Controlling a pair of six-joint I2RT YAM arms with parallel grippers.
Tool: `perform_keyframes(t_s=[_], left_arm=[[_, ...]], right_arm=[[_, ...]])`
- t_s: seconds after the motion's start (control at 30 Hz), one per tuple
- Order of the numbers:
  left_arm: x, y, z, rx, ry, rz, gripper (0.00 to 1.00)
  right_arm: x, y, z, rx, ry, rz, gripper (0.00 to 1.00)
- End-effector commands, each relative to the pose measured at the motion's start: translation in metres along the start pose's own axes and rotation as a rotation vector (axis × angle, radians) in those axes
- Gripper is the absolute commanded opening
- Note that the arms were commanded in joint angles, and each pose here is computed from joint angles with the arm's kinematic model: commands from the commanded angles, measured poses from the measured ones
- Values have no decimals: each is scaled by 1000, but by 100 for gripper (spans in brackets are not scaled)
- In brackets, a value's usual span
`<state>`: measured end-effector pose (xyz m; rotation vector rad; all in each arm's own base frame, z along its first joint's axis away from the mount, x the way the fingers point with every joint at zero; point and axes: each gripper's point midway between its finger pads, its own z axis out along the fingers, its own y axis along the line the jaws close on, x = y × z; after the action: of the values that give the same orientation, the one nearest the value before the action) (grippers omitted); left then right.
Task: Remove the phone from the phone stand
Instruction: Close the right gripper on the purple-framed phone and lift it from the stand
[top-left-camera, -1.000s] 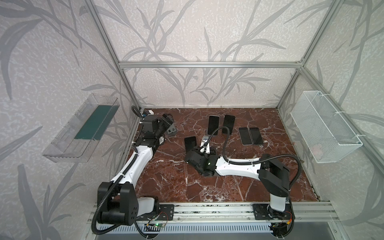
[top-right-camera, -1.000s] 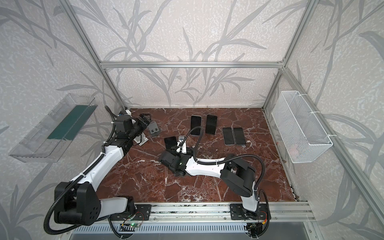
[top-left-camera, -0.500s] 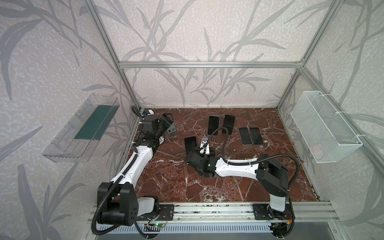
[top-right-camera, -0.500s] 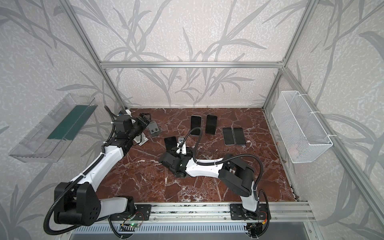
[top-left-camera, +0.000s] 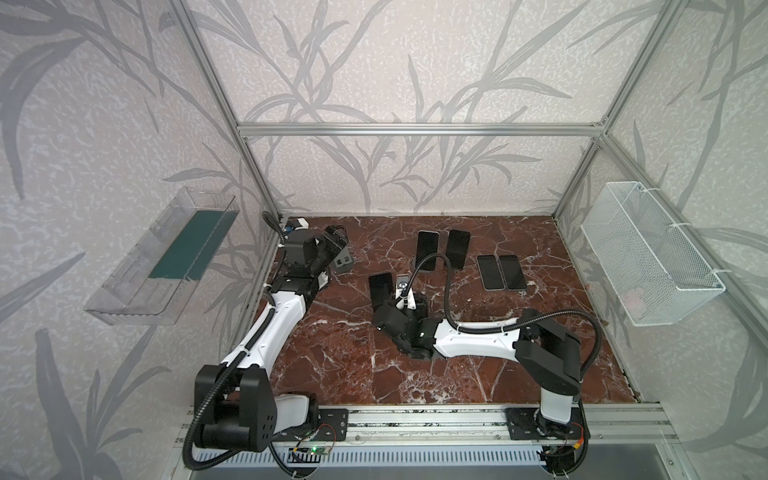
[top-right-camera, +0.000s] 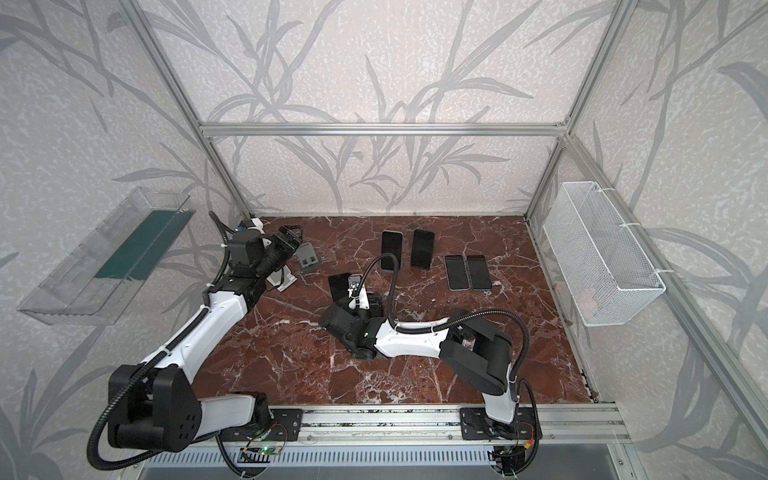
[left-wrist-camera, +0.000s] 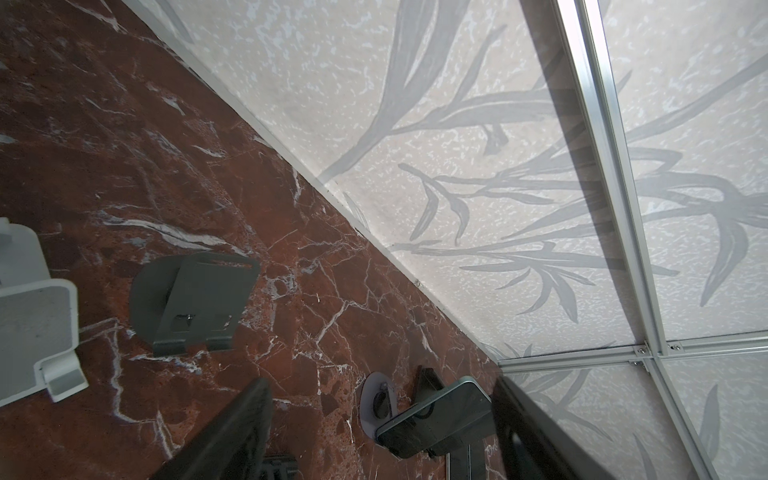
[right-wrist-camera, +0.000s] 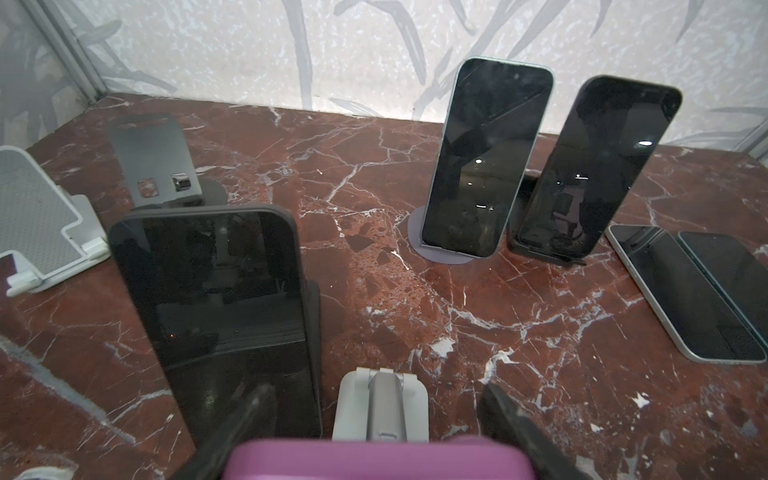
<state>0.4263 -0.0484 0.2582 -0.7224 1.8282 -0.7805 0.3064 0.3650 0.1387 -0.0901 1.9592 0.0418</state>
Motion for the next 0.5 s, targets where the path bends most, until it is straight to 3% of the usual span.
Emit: perform_keyframes(t_s=[0.0, 0.2, 0.47], left_arm=[[0, -7, 0, 27, -2, 16, 82], [4, -8, 2, 25, 10, 33, 82], [11, -10, 5, 14, 30, 66, 83]], right_arm=[[-34, 2, -15, -54, -65, 56, 66], [-39, -10, -15, -78, -51, 87, 66], [-43, -16, -17, -214, 23, 128, 66]])
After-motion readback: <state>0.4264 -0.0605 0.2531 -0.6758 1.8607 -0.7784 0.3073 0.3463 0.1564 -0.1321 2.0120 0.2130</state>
